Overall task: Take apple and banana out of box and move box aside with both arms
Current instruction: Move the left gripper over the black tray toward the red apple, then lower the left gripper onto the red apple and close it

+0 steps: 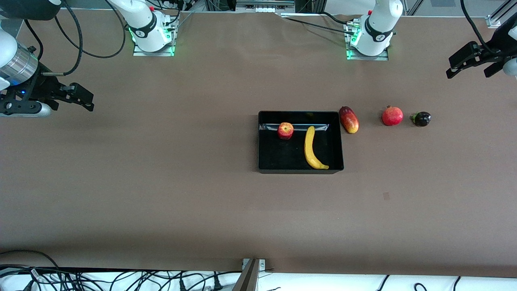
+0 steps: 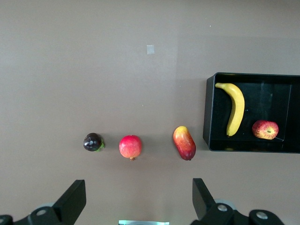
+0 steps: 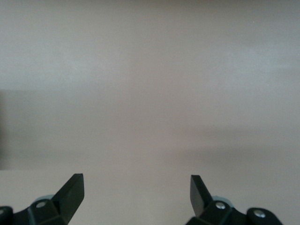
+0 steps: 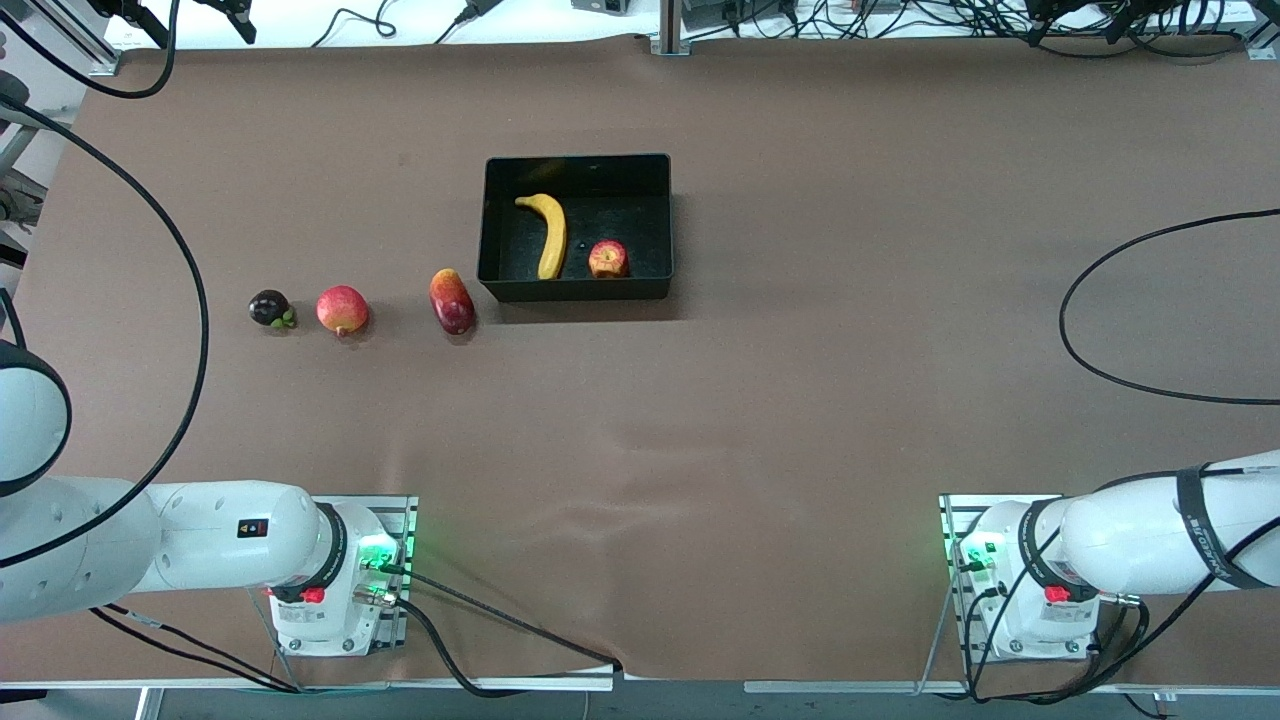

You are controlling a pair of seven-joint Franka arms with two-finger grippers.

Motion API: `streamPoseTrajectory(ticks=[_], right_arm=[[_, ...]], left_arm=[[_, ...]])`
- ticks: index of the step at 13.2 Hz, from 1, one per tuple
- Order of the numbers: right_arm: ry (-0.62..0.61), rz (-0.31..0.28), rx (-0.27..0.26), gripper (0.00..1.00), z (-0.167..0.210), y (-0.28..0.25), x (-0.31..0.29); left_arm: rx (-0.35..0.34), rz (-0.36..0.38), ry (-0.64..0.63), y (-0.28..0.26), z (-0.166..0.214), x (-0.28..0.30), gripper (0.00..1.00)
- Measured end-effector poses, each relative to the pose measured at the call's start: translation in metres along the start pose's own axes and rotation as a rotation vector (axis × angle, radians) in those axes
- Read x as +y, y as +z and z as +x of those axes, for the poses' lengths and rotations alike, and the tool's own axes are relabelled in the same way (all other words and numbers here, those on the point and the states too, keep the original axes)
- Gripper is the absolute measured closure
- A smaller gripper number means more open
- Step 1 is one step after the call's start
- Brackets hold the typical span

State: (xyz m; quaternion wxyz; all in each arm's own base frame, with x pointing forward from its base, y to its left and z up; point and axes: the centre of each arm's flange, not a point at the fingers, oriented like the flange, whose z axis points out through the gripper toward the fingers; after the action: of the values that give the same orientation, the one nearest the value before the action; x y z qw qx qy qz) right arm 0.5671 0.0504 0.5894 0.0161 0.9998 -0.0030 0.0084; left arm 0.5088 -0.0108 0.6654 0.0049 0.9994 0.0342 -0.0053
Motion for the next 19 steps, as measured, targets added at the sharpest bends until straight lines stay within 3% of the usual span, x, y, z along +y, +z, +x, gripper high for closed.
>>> streamPoseTrajectory(ticks=[5,12,19], right_arm=[[0.0,0.0,0.0,0.0,0.0,0.0,0.0],[0.0,0.0,0.001,0.0,0.0,0.0,0.0],[0.0,0.0,0.001,0.0,0.0,0.0,0.0]], left_arm=[[-0.012,0.0,-0.212,0.037,0.024,0.047,0.0],[-0.051,0.005,-0.456,0.168,0.071,0.185,0.0],[-0.1,0.012,-0.664,0.316,0.073,0.291,0.0]])
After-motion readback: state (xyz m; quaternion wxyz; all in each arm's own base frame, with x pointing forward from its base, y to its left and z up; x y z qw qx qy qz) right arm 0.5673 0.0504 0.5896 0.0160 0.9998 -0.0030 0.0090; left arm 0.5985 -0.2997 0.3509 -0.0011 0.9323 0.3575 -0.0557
